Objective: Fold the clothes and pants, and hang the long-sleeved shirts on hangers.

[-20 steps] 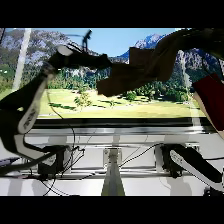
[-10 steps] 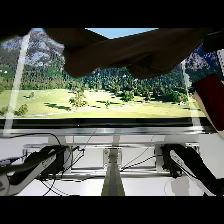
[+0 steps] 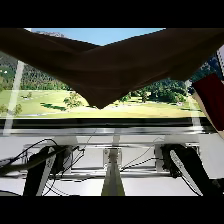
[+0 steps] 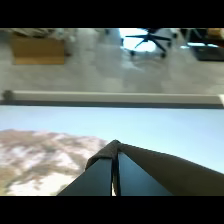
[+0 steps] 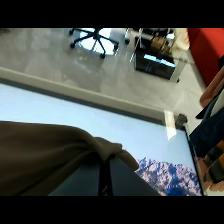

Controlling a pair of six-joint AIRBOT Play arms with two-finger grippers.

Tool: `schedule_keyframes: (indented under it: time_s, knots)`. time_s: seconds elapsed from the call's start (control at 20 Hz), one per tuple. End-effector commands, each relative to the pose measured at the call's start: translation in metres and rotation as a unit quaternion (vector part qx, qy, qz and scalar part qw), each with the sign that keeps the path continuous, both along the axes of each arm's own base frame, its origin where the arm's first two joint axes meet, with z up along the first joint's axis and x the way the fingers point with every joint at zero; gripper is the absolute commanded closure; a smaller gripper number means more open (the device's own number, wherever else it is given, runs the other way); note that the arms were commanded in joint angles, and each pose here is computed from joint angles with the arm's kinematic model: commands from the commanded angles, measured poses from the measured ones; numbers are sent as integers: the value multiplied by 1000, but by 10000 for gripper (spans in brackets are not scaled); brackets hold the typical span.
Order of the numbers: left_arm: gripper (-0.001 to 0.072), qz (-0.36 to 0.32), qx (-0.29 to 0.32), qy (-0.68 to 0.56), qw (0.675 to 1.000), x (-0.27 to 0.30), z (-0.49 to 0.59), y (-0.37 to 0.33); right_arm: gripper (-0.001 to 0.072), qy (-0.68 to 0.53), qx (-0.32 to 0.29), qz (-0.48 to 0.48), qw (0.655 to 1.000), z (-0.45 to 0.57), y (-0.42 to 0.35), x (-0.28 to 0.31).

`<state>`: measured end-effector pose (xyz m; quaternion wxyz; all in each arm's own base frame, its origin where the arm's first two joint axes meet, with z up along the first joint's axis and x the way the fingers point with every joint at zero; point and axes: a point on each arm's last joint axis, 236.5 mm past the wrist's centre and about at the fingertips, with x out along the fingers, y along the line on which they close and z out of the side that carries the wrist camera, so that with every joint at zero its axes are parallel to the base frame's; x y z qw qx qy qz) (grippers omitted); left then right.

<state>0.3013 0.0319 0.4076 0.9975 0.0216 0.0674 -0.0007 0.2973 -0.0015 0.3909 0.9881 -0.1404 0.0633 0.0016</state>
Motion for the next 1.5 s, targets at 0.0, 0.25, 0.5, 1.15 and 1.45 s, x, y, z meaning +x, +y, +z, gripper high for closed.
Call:
schedule_keyframes:
  time_s: [0.0,0.25,0.5,1.15,1.45]
  knots:
    - [692,68,53,-3,996,-15,6,30,699,-42,-3,-6,999,24,-4,-35]
    - [692,109,-47,-87,989,-18,41,44,699,-56,0,-7,998,31,-5,-70]
    - [692,91,-93,67,989,34,-51,55,699,121,26,22,992,-68,13,-28]
    - [691,-3,-116,269,956,205,-310,-8,698,414,88,27,906,-363,40,117]
    - [691,-6,-98,115,989,246,-249,-31,698,254,124,7,959,-308,32,175]
